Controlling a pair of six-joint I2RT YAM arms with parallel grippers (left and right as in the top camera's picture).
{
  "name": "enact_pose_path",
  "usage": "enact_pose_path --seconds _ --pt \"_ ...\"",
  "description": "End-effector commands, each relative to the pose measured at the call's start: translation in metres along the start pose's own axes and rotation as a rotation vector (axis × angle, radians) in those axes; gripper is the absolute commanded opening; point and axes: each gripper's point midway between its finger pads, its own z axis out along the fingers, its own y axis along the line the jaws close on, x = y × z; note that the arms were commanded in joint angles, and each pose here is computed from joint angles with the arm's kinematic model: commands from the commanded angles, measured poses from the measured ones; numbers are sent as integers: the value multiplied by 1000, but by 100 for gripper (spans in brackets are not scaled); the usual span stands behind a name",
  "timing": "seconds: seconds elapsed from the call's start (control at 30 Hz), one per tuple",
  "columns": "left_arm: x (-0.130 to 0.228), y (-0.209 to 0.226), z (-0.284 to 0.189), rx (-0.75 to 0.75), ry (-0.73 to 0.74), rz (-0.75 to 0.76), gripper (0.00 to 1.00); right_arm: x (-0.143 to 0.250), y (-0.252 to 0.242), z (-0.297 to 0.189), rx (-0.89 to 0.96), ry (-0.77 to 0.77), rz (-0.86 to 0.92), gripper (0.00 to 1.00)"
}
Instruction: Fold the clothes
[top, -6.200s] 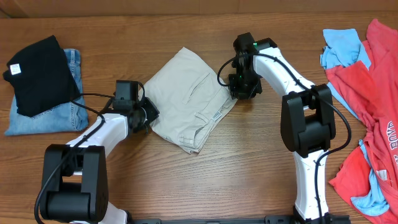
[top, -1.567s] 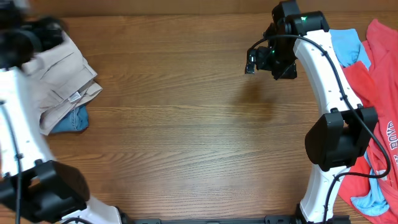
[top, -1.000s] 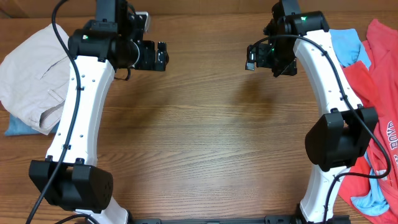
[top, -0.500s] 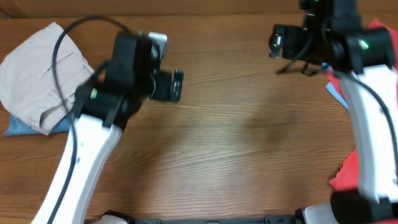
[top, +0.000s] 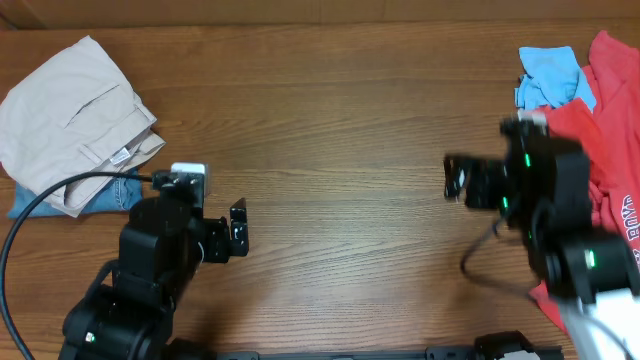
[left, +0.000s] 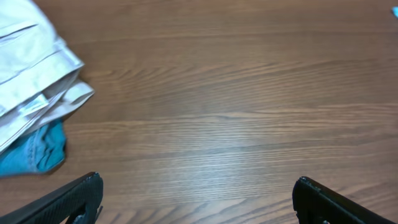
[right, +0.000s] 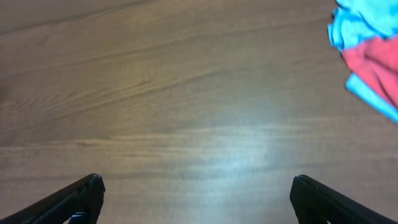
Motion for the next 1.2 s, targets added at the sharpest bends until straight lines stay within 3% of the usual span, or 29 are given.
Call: enact_pose_path --seconds 0.0,0.27,0.73,0.87,1.17 --pt "13 12 8 -67 34 -20 100 32 -9 -7 6 2 29 100" --pt "30 15 12 -88 119 -5 100 84 -24 -6 60 177 33 100" --pt "31 15 14 -90 127 -4 100 96 -28 8 89 271 35 100" --pt "31 15 14 -90 127 -4 100 81 -26 11 67 195 -12 100" --pt "31 15 14 -90 128 -3 100 52 -20 14 -8 -146 -139 100"
